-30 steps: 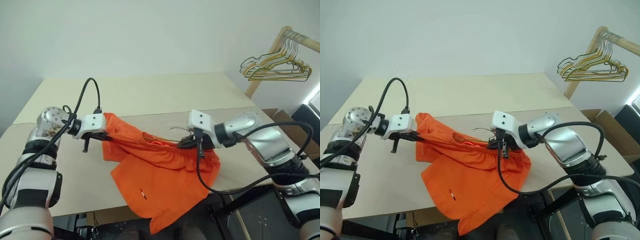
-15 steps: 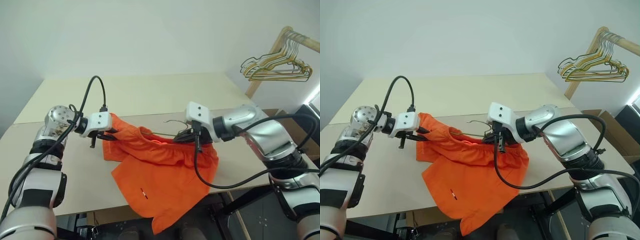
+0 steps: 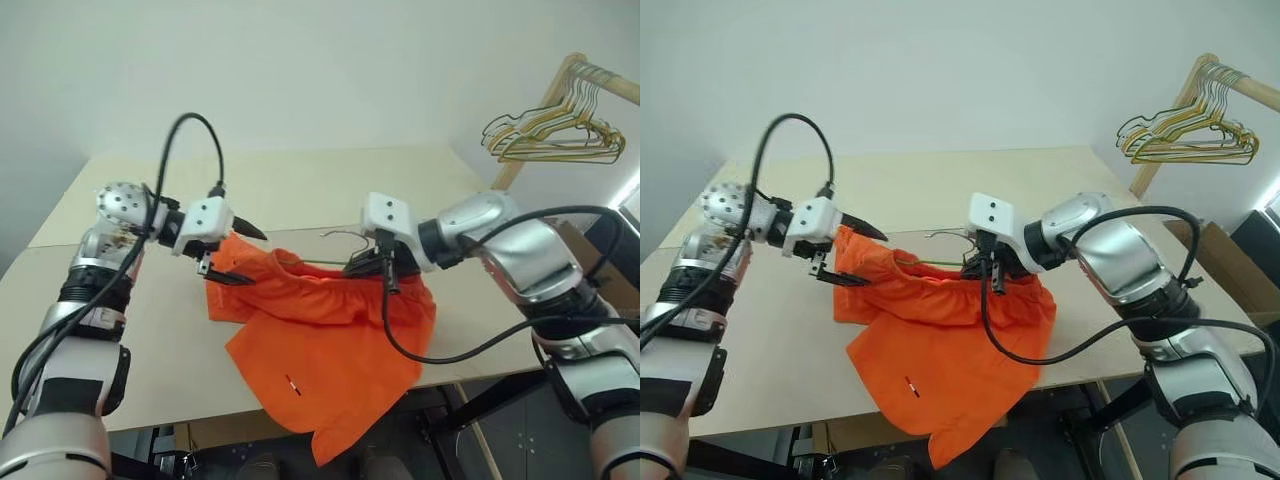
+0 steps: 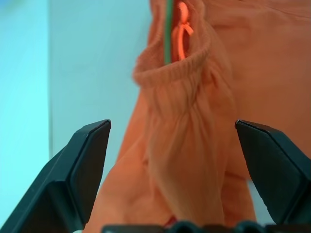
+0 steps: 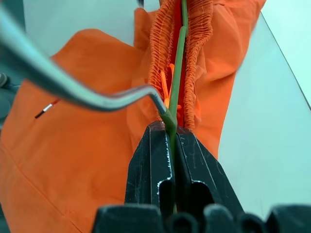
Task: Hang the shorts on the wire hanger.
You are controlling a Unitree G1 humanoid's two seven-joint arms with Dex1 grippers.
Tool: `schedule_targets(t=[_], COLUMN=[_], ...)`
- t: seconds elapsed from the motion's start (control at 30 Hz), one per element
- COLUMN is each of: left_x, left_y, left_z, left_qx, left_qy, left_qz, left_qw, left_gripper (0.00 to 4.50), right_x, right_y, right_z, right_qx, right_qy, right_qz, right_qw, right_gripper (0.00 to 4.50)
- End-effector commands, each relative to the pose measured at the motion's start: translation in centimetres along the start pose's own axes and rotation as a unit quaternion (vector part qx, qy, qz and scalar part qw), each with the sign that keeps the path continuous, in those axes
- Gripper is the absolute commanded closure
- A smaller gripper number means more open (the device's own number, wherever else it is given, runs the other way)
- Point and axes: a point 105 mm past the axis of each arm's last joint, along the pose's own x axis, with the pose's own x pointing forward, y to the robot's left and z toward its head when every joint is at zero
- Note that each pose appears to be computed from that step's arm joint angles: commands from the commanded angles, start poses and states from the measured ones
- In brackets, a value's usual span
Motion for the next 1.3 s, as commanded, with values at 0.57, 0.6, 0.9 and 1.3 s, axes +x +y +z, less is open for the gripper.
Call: schedule_targets(t=[0.57,0.6,0.9,1.3], left_x=[3.0,2.8,2.5,2.0], left_y=[2.4,2.3,2.0,1.5], left_z=[1.3,1.2,1.3,0.6], left_qx=[-0.007,-0.008,-0.017,-0.046], left_qy=[0.014,0.015,0.003,-0.003], left_qz=[-0.006,-0.006,-0.011,-0.008], left_qw=[1.000,1.000,1.000,0.999], left_gripper=[2.40,2.73,4.47,4.50], right_x=[0.0,0.0,0.1,-2.7], right_y=[-0.7,-0.7,-0.9,-1.8], right_z=[2.6,2.6,2.5,2.1], right_qx=[-0.042,-0.042,-0.056,-0.040], right_qy=[0.007,0.008,0.012,-0.001], right_qz=[0.002,0.002,-0.003,-0.061], right_qw=[0.999,0.999,0.998,0.997], right_gripper=[4.50,4.50,4.50,1.64])
